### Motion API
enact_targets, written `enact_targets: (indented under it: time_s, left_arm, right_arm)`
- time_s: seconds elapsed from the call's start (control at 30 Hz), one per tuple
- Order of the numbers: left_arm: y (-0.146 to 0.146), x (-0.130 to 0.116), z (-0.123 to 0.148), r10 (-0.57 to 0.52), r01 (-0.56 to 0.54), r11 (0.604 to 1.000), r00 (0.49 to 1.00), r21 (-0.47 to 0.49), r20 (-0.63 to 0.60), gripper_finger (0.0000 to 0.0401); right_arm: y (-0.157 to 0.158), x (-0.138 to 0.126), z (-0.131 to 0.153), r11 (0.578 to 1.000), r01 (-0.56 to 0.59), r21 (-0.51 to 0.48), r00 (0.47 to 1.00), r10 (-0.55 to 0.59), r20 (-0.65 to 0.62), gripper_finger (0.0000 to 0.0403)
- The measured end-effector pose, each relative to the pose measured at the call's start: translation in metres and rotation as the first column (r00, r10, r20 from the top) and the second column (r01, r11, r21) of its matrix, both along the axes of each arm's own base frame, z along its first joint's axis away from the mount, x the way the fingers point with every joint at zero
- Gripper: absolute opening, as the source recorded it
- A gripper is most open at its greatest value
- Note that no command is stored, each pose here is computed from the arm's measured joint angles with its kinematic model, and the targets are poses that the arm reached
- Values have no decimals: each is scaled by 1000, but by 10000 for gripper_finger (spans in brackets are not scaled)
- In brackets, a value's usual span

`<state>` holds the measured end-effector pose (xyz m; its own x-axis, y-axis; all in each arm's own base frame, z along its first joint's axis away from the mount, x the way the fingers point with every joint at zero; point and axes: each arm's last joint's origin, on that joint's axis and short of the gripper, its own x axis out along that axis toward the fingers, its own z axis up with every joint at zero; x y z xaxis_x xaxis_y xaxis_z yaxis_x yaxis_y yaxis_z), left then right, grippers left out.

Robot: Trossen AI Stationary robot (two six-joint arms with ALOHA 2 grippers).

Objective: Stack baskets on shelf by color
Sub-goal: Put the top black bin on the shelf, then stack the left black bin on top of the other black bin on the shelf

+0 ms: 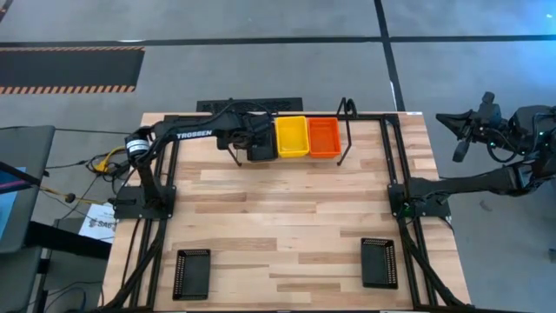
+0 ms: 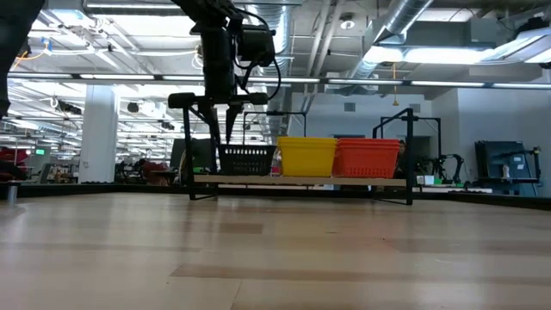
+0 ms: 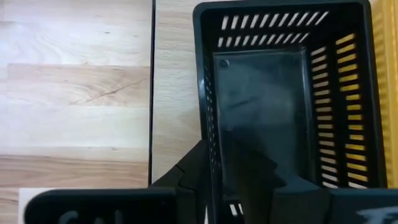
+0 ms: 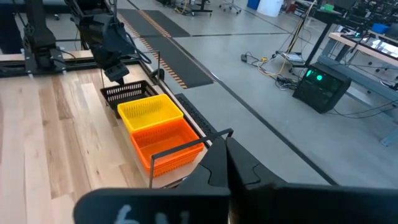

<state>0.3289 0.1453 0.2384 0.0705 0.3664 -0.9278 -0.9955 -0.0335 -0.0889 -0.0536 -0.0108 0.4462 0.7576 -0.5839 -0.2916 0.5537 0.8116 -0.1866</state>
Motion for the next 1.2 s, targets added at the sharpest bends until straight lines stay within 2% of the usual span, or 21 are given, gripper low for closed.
enact_targets:
  time_s: [0.2,0.43,0.57,0.8,1.0,1.2]
  left_arm:
    - [2,6,16,-47,47,999,999,-5,7,64]
    - [-5,13,62,-132,130,990,991,50,37,64]
    - [-22,13,88,-174,172,984,984,50,37,64]
    - [-87,20,125,-312,307,947,948,90,58,64]
    - [-161,7,140,-253,242,953,967,183,38,64]
    - [-225,-4,139,-251,218,953,957,212,144,64]
  right_arm:
    - [0,0,0,1000,-11,5,1000,11,1,1]
    - [1,0,0,1000,-21,15,1000,21,5,1]
    - [1,0,0,1000,-23,16,1000,23,5,1]
    - [1,1,0,1000,-23,15,1000,23,5,1]
    - [1,2,4,1000,-25,3,999,25,41,1]
    - [0,3,7,1000,-19,-21,998,20,65,1]
